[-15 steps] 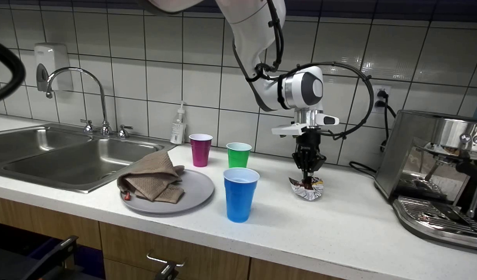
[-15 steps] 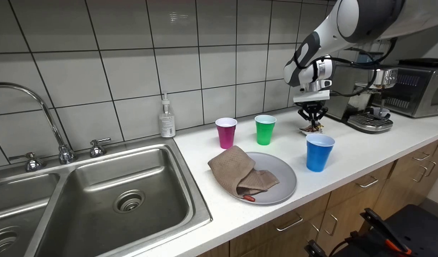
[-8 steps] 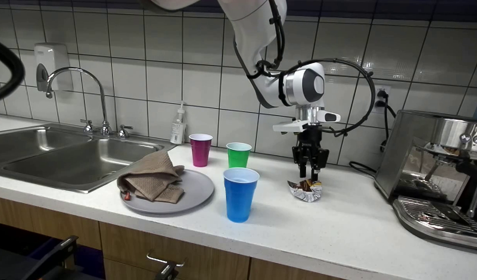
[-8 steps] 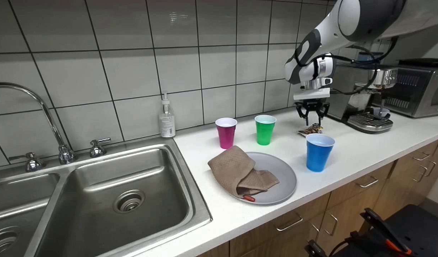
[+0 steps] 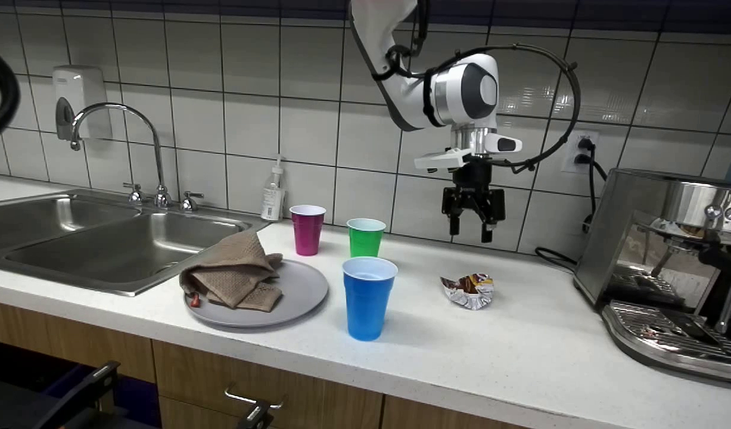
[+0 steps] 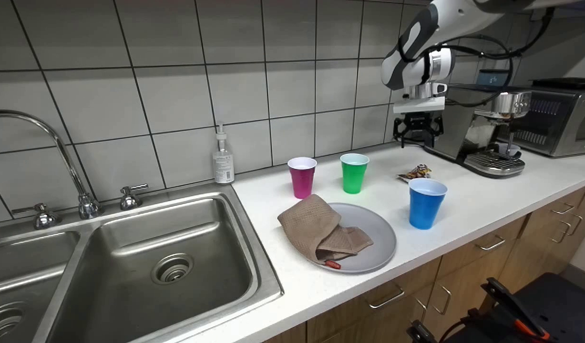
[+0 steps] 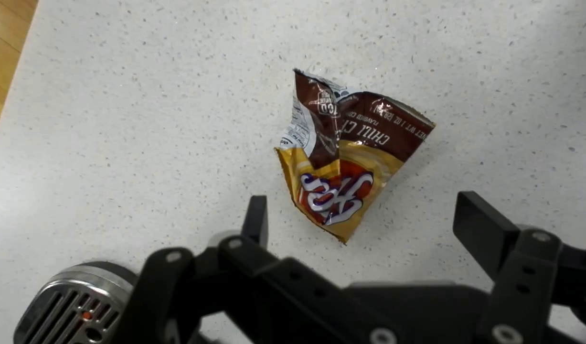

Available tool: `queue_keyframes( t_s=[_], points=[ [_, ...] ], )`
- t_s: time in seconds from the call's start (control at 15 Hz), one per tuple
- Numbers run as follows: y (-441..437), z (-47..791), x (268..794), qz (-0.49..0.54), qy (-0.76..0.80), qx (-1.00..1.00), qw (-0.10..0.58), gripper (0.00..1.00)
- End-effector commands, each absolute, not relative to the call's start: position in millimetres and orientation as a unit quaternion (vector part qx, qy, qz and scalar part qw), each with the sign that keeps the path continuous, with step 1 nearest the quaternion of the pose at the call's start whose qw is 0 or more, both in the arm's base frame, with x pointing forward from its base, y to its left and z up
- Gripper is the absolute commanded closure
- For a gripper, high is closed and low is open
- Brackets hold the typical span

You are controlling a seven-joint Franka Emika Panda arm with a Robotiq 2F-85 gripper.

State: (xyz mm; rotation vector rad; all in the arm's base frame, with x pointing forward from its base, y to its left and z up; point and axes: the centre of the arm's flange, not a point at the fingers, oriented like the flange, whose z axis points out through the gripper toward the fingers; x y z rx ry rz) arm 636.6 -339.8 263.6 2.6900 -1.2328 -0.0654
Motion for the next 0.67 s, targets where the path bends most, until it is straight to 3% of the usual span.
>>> queue_keyframes(
  t_s=[0.0,0.6],
  points=[
    [-312.8,291.0,594.7,-0.022,-0.397,0.914,0.078,0.0],
    [-227.5,313.1,517.3,-0.042,-0.327,0.942,0.064,0.0]
  ],
)
